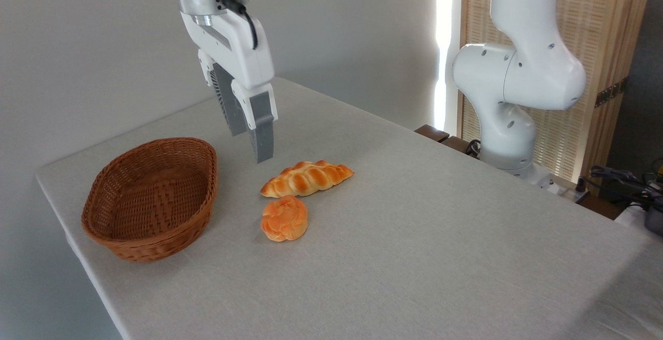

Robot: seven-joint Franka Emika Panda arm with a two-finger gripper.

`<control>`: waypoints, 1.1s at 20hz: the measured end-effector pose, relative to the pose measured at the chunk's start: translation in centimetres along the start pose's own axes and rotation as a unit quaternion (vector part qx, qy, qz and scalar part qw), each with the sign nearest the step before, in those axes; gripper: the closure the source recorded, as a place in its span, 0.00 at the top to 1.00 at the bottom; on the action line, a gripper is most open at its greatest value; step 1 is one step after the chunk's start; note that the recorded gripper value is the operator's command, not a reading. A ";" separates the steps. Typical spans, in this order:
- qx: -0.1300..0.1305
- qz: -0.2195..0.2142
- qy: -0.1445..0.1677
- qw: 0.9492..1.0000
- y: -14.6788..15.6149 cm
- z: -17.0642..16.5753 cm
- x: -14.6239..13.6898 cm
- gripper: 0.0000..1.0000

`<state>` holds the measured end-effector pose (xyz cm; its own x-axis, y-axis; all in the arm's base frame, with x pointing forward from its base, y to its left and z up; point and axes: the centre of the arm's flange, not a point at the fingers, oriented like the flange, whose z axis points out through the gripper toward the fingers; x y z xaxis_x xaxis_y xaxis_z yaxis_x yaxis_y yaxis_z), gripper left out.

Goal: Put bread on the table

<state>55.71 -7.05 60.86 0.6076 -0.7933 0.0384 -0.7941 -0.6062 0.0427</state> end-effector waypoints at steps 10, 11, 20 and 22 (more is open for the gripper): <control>0.008 -0.013 -0.009 1.000 -0.4 0.1 -0.6 1.00; 0.007 -0.013 -0.008 1.000 -0.4 0.1 -0.6 1.00; 0.011 -0.047 0.000 0.999 -2.6 -0.8 -3.4 1.00; 0.009 -0.044 0.006 0.999 -2.4 -1.1 -3.1 1.00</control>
<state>55.70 -3.08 61.70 0.6758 -0.7356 0.0480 -0.7370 -0.6752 0.0294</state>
